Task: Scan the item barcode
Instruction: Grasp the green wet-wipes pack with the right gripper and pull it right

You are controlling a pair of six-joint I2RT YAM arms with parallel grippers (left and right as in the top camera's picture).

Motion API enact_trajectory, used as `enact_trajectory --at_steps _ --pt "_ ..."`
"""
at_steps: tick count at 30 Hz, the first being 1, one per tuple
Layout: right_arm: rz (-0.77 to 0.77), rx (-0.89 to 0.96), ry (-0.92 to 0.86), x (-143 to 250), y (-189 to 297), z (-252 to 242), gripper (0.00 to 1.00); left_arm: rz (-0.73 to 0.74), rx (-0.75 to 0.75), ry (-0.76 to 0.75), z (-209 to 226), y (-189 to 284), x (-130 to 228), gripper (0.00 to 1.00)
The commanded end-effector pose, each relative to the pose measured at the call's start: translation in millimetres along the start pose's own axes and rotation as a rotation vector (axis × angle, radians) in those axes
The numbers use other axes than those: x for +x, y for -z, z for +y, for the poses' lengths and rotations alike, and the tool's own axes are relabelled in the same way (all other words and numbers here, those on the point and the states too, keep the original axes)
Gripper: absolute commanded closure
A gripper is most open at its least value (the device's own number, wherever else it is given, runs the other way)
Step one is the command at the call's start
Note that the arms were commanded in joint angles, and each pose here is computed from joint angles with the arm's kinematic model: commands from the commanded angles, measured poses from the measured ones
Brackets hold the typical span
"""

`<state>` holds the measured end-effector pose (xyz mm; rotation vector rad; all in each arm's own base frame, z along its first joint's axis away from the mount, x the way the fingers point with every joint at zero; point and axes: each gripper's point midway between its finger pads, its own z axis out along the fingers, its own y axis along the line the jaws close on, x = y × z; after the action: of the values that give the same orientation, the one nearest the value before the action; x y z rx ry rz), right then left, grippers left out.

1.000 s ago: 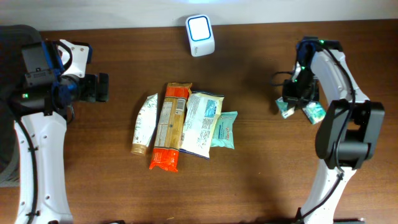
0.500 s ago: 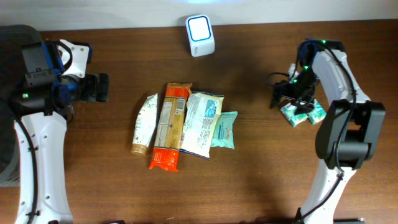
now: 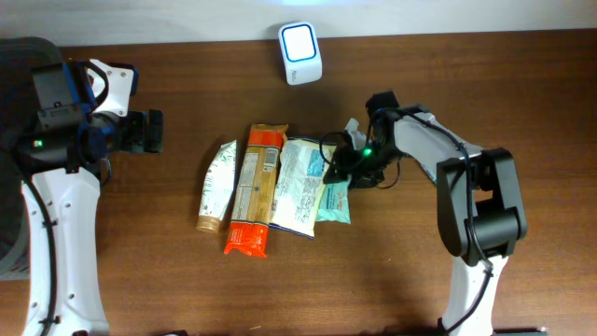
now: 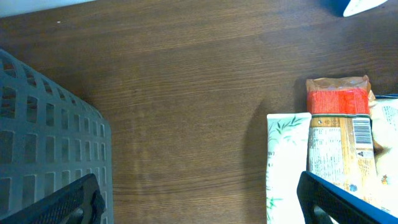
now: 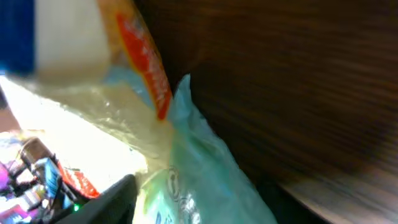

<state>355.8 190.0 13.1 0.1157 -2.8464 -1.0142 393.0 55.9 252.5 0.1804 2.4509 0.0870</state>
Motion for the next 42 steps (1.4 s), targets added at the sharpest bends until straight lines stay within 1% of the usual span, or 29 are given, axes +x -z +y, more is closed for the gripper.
enact_trajectory --at_steps 1,2,4,6,9,10,11,12,14,16,18,19,21,23,24,26,28,29,30,32,33,34,35,36,37,38,39,42 --pt "0.057 0.033 -0.029 18 -20 -13 0.70 -0.024 -0.003 -0.012 1 7 -4 0.01" --pt "0.056 0.032 -0.026 18 -20 -13 0.81 -0.024 -0.003 -0.012 1 7 -4 0.01" --pt "0.052 0.030 -0.008 17 -15 -17 0.88 -0.024 -0.003 -0.012 1 7 -4 0.01" --pt "0.045 0.025 0.014 16 3 -23 0.90 -0.024 -0.003 -0.012 1 7 -4 0.01" --pt "0.031 0.010 0.070 15 49 -28 0.89 -0.024 -0.003 -0.012 1 7 -4 0.01" --pt "0.007 -0.001 0.088 15 80 -28 0.82 -0.024 -0.003 -0.012 1 7 -4 0.01" --pt "-0.012 -0.010 0.082 13 88 -28 0.79 -0.024 -0.003 -0.012 1 7 -4 0.01" --pt "-0.025 -0.023 0.083 11 91 -25 0.78 -0.024 -0.003 -0.012 1 7 -4 0.01" --pt "-0.023 -0.042 0.100 9 87 -18 0.78 -0.024 -0.003 -0.012 1 7 -4 0.01" --pt "-0.008 -0.028 0.156 5 63 4 0.78 -0.024 -0.003 -0.012 1 7 -4 0.01" --pt "-0.033 0.070 0.147 -7 39 19 0.80 -0.024 -0.003 -0.012 1 7 -4 0.01" --pt "-0.045 0.078 0.167 -11 25 35 0.83 -0.024 -0.003 -0.012 1 7 -4 0.01" --pt "-0.057 0.063 0.250 -10 -3 74 0.85 -0.024 -0.003 -0.012 1 7 -4 0.01" --pt "-0.060 0.063 0.314 -6 -21 96 0.87 -0.024 -0.003 -0.012 1 7 -4 0.01" --pt "-0.056 0.049 0.347 -4 -23 103 0.87 -0.024 -0.003 -0.012 1 7 -4 0.01" --pt "-0.029 -0.046 0.423 1 -12 118 0.87 -0.024 -0.003 -0.012 1 7 -4 0.01" --pt "-0.030 -0.054 0.462 -2 14 122 0.87 -0.024 -0.003 -0.012 1 7 -4 0.01" --pt "-0.038 -0.043 0.491 -3 35 126 0.89 -0.024 -0.003 -0.012 1 7 -4 0.01" --pt "-0.055 0.008 0.489 -7 57 124 0.91 -0.024 -0.003 -0.011 1 7 -4 0.01" --pt "-0.105 0.174 0.457 -15 91 112 0.95 -0.024 -0.003 -0.011 1 7 -4 0.01" --pt "-0.149 0.326 0.399 -21 112 97 0.96 -0.024 -0.003 -0.011 1 7 -4 0.01" --pt "-0.212 0.577 0.285 -25 139 65 0.96 -0.024 -0.003 -0.011 1 7 -4 0.01" --pt "-0.246 0.732 0.203 -24 154 46 0.96 -0.024 -0.003 -0.011 1 7 -4 0.01" --pt "-0.298 0.994 0.081 -18 181 19 0.96 -0.024 -0.003 -0.011 1 7 -4 0.01" --pt "-0.320 1.137 0.038 -12 192 10 0.96 -0.024 -0.003 -0.011 1 7 -4 0.01" --pt "-0.320 1.199 0.034 -11 190 5 0.96 -0.024 -0.003 -0.011 1 7 -4 0.01" --pt "-0.300 1.256 0.058 -11 178 0 0.96 -0.024 -0.003 -0.011 1 7 -4 0.01" --pt "-0.299 1.418 0.010 -12 164 -25 0.96 -0.024 -0.003 -0.011 1 7 -4 0.01"
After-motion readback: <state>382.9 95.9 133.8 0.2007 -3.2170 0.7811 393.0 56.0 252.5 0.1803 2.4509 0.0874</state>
